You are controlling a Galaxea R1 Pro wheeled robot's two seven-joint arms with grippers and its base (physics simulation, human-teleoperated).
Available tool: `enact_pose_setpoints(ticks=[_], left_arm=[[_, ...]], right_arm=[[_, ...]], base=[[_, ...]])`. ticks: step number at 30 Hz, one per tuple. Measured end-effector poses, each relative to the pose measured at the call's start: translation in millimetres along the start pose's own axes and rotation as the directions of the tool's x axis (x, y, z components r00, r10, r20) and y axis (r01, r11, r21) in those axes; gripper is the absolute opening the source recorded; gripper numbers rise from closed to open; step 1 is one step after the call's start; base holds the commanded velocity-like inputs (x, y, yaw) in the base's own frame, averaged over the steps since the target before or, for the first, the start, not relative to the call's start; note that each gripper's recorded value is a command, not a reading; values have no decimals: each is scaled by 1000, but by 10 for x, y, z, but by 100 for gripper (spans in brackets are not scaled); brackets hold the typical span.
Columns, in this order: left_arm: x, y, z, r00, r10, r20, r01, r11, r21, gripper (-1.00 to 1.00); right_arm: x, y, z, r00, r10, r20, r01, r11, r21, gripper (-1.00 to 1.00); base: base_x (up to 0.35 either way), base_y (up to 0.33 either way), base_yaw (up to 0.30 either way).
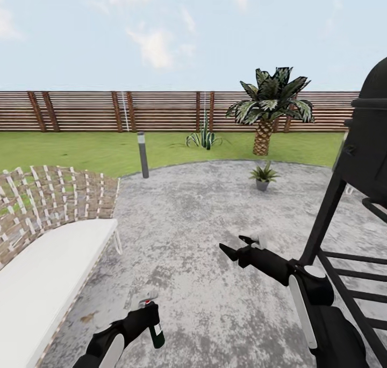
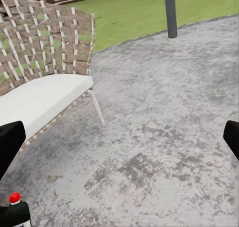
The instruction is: Pick up the pesticide atomizer in the garden and spray insectifuge to fully cover both potted plants in the garden.
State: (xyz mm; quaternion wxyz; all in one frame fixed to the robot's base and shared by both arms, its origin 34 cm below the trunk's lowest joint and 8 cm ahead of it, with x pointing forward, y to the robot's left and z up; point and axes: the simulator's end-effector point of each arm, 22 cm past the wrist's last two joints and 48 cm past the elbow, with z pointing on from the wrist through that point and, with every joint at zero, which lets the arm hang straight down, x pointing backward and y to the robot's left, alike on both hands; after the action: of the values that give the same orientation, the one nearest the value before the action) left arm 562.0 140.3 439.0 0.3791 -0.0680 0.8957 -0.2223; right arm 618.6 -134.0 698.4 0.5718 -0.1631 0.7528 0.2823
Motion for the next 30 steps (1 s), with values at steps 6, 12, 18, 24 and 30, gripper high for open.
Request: enact_pose_setpoints(ticks=[6, 12, 18, 24, 30], left_arm=[[2, 1, 1, 1000, 3, 0, -3, 1000, -1, -100], [4, 1, 1, 1000, 3, -1, -3, 1000, -1, -100], [5, 0, 1, 1000, 4, -1, -4, 1000, -1, -100], [3, -4, 1, 1000, 4, -1, -4, 1000, 0, -100], [4, -4, 1, 1000, 4, -1, -4, 1000, -1, -100]], right_arm=[[-9, 2, -3, 1000, -1, 2, 1, 1000, -3, 100], [-11, 2, -3, 1000, -1, 2, 1, 1000, -4, 100], [-99, 9, -8, 998, -43, 50, 43, 999, -3, 100], [-129, 4, -18, 996, -60, 69, 60, 998, 1, 100], [-131, 20, -14, 996, -63, 71, 63, 998, -4, 100]], base=[[339, 0, 0], [339, 0, 0], [339, 0, 0], [339, 0, 0], [339, 0, 0]])
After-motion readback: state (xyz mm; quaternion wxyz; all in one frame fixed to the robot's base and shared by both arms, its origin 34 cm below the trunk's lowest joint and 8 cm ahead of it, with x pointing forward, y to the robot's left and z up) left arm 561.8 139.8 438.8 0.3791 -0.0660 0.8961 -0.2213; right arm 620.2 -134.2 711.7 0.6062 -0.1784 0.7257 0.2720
